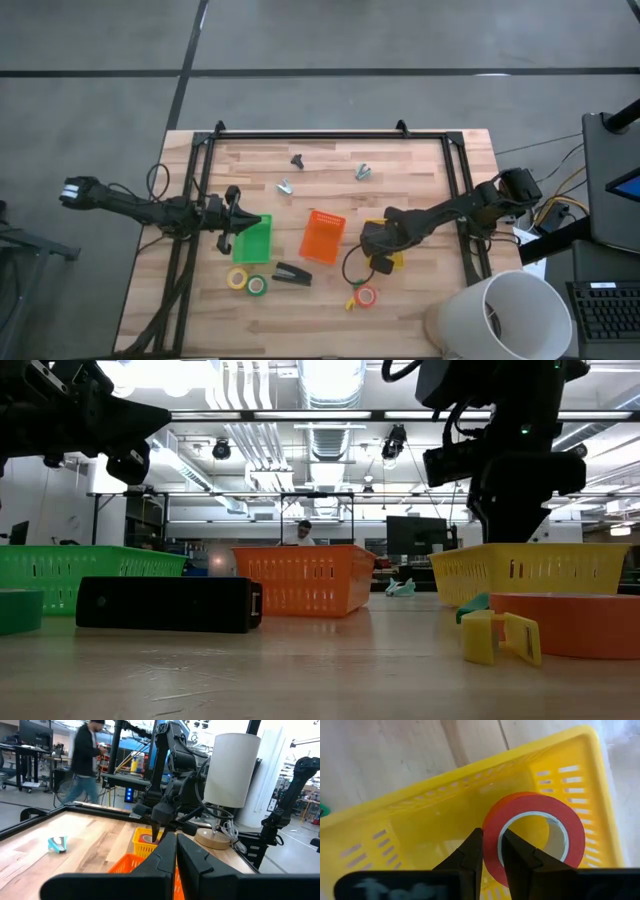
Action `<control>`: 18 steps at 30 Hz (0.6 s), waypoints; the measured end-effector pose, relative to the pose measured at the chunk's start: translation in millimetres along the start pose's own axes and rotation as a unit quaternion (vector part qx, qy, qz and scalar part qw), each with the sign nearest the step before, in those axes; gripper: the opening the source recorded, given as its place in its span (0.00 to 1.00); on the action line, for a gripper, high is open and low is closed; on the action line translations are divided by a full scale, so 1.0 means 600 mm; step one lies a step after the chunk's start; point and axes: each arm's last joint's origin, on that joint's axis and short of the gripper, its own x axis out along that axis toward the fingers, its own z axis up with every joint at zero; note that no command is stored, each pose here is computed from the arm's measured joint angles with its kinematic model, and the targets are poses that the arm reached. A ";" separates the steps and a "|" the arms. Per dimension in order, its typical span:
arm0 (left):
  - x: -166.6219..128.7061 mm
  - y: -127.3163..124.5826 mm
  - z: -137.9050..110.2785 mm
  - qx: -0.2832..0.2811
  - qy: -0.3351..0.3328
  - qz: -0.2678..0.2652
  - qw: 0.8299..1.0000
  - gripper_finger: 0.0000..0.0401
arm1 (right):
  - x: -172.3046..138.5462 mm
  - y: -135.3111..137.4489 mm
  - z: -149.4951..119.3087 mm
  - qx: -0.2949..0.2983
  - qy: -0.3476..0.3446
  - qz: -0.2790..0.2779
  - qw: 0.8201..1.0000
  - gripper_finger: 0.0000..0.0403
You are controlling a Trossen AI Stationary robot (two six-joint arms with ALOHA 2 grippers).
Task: Pick and place Stapler, Stapler remover, tape
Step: Put the red tape into the yellow bin, then put the orange tape into the yellow bin
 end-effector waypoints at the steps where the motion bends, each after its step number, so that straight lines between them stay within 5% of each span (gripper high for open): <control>1: 0.000 0.000 0.000 0.000 0.000 0.000 1.000 0.04 | 0.000 0.000 0.000 0.000 0.000 0.000 1.000 0.15; 12: 0.000 0.000 0.000 0.000 0.000 0.000 1.000 0.04 | -0.002 -0.002 -0.001 0.012 -0.004 -0.012 1.000 0.36; 18: 0.000 0.000 0.000 0.000 0.000 0.000 1.000 0.04 | -0.036 0.002 0.006 0.042 -0.012 0.039 0.998 0.43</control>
